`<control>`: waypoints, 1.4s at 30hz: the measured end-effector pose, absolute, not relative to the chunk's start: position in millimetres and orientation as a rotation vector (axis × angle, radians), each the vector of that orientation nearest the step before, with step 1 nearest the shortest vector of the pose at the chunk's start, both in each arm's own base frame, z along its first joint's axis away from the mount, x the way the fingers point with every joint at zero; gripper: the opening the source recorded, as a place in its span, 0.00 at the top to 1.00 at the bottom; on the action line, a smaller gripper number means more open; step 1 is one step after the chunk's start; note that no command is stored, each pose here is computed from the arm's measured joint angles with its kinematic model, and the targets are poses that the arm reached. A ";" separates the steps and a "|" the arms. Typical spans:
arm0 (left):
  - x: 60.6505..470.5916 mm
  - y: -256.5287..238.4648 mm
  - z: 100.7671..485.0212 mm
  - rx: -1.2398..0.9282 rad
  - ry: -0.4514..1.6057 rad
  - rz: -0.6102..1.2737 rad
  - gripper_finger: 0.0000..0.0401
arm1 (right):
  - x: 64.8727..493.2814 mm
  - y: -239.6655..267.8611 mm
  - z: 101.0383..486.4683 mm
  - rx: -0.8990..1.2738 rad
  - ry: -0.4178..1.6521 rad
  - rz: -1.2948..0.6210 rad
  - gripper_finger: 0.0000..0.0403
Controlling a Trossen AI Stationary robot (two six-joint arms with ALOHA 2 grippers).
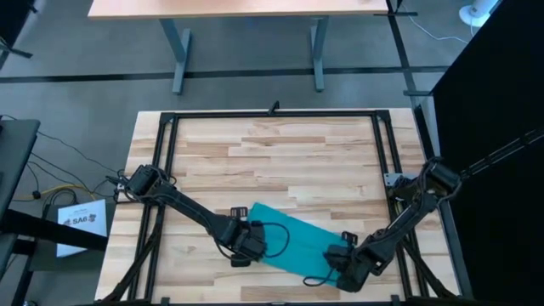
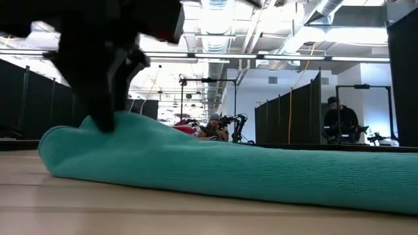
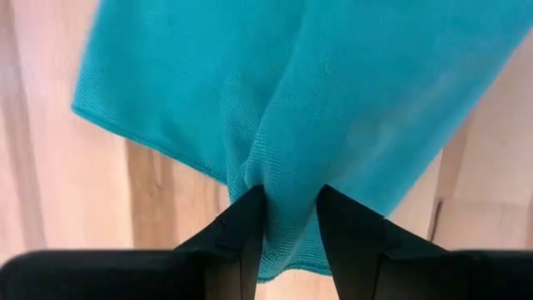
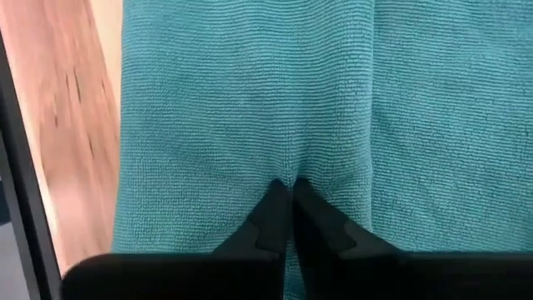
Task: Roll towel
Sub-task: Roll the blue towel
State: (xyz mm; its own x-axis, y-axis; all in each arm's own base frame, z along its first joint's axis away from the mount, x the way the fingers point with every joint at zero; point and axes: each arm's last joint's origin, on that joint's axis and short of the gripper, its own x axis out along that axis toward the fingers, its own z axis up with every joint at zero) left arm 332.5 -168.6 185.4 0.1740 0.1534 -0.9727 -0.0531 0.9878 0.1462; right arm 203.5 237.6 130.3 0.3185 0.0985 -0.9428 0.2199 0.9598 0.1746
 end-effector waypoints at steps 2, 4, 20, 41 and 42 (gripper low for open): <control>329.0 -167.3 175.4 0.060 1.404 0.155 0.75 | 199.6 240.5 129.7 0.307 1.247 -0.094 0.99; 323.6 -165.2 165.4 0.043 1.440 0.162 0.75 | 196.1 243.3 129.6 0.316 1.248 -0.095 0.98; 322.8 -158.2 174.3 0.173 1.407 0.299 0.75 | 196.0 243.3 128.3 0.338 1.271 -0.094 0.95; 279.3 -186.9 185.4 0.023 1.401 0.446 0.70 | 208.4 259.5 151.5 0.248 1.243 0.041 0.94; 276.5 -189.1 189.6 0.012 1.381 0.443 0.70 | 208.9 261.4 153.7 0.251 1.236 0.049 0.94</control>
State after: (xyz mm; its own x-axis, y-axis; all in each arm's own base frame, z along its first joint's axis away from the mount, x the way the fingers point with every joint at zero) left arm 276.5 -189.1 189.6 0.1206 0.3102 -0.9430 -0.2965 0.9178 0.2640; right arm 208.9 261.4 153.7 0.3311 0.1730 -0.9276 0.0984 0.9714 0.2162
